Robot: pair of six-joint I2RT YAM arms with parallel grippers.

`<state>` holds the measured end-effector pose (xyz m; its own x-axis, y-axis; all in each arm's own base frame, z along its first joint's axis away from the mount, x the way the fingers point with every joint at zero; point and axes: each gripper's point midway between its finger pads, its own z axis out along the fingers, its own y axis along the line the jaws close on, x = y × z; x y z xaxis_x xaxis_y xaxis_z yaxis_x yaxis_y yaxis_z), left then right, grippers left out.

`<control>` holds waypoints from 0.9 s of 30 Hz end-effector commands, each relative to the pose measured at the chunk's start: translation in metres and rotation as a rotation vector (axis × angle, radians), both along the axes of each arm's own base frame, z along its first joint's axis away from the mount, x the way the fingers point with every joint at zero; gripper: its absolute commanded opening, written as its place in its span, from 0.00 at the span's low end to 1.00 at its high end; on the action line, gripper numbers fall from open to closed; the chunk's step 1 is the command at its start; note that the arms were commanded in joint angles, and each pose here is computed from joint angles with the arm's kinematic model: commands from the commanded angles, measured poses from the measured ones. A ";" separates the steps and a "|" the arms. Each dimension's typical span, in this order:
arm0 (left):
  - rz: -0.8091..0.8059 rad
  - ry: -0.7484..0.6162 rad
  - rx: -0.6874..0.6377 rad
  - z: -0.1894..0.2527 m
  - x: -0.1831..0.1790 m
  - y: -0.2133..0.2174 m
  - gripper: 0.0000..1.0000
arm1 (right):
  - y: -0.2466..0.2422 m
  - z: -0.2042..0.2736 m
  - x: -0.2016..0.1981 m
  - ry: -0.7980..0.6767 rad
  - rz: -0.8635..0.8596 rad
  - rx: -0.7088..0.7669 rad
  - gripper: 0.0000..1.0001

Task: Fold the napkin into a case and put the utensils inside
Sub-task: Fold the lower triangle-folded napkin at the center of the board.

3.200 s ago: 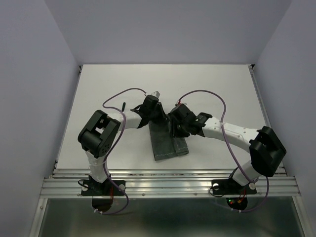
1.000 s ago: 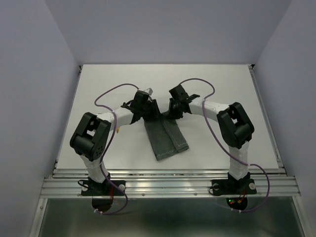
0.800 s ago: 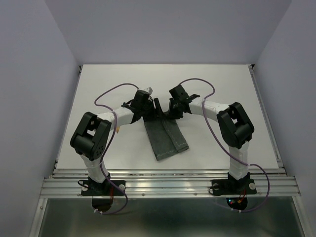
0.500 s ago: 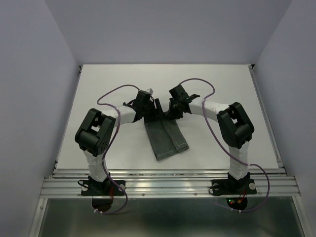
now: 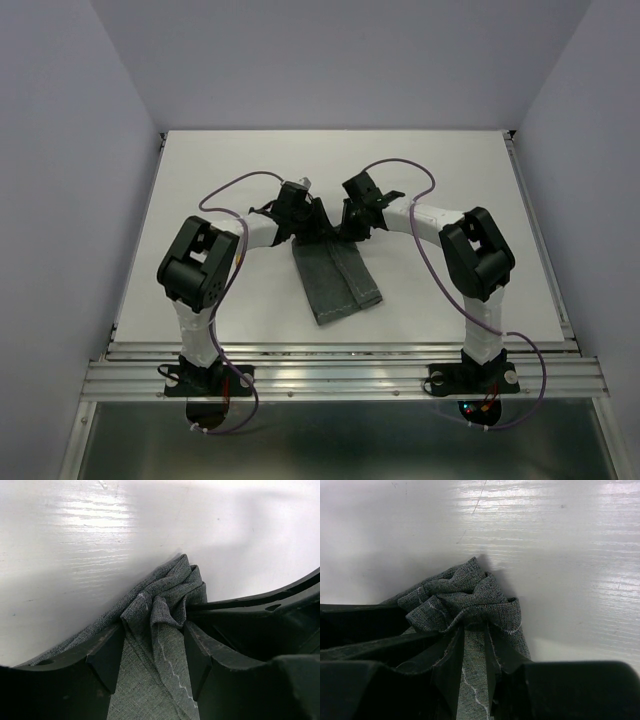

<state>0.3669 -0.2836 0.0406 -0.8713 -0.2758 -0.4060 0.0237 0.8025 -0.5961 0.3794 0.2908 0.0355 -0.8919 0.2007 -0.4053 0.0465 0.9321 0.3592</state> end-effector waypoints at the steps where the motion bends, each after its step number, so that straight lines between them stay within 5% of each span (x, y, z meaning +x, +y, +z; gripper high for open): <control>1: 0.011 -0.031 -0.022 0.011 0.013 -0.006 0.58 | 0.006 0.006 0.001 -0.020 0.014 0.004 0.29; 9: 0.039 -0.011 -0.006 0.001 0.016 -0.004 0.45 | 0.005 0.009 0.000 -0.024 0.017 0.005 0.29; 18: 0.040 0.006 0.008 -0.009 0.014 -0.002 0.00 | -0.002 0.035 -0.003 -0.069 0.033 -0.005 0.32; 27: -0.042 -0.011 -0.009 -0.006 0.010 -0.008 0.00 | -0.025 0.063 -0.005 -0.149 0.012 -0.072 0.36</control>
<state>0.3718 -0.2866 0.0304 -0.8757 -0.2923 -0.3844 -0.0028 0.7991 -0.6012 0.3751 0.2726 0.0851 -0.8482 0.1793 -0.4984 0.0046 0.9434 0.3315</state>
